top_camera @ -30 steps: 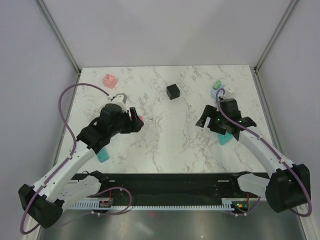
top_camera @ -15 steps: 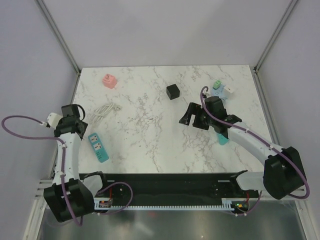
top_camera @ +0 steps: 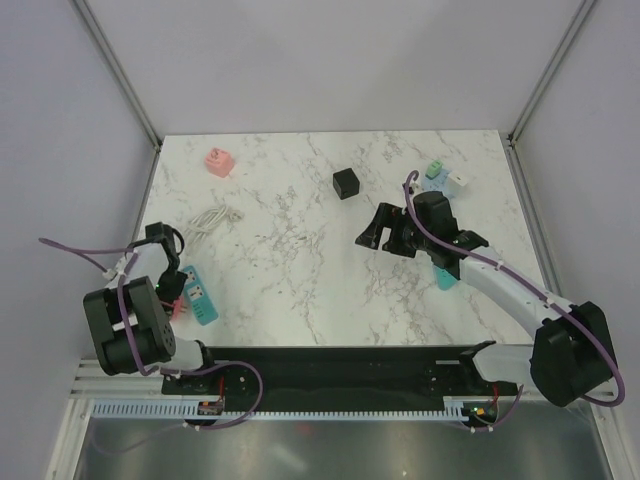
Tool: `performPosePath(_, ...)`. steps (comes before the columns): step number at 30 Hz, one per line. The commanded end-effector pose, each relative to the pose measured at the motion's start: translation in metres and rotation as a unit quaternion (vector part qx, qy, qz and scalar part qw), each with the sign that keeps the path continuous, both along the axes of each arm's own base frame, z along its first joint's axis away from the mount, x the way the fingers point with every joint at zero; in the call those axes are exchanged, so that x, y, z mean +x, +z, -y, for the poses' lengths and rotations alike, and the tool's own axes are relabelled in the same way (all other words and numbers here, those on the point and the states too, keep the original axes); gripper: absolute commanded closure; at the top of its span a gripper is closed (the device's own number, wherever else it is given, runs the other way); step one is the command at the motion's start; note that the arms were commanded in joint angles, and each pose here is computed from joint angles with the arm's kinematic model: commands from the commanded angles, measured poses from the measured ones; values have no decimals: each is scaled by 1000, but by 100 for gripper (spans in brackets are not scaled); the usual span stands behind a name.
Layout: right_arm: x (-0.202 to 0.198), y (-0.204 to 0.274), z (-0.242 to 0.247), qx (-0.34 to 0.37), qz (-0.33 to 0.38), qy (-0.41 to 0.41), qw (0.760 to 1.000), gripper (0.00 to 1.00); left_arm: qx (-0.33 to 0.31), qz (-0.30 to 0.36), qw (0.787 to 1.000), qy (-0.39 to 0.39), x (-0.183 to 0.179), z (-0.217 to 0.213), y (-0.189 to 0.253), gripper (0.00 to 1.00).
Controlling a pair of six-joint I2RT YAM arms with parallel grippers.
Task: Insert the plug
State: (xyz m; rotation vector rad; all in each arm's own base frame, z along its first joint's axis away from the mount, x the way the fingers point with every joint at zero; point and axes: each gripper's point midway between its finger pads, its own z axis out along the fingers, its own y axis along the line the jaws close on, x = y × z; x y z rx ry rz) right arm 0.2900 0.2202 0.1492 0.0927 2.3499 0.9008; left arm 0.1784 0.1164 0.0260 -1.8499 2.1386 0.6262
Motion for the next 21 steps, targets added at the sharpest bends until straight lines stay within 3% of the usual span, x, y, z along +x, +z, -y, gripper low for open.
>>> performPosePath(1, 9, 33, -6, 21, 50, 9, 999, 6, 16, 24, 999, -19, 21, 12, 7, 98)
performPosePath(5, 10, 32, -6, 18, 49, 7, 999, 6, 19, 47, 995, -91, 45, 47, 13, 98)
performPosePath(10, 14, 33, -4, 11, 53, 2, 999, 6, -22, 49, 985, -165, 57, 115, 3, 98)
performPosePath(15, 15, 33, -10, 7, 51, 27, 998, 6, 81, 70, 966, -236, 74, 107, 58, 98)
performPosePath(19, 18, 41, -22, 18, 50, 62, 997, 10, 107, 128, 923, -346, 84, 128, 103, 98)
performPosePath(20, 18, 41, -24, 18, 44, 67, 997, 12, 111, 134, 890, -420, 87, 135, 117, 98)
performPosePath(21, 24, 49, -29, 23, 48, 71, 996, 12, 84, 183, 859, -470, 99, 163, 125, 98)
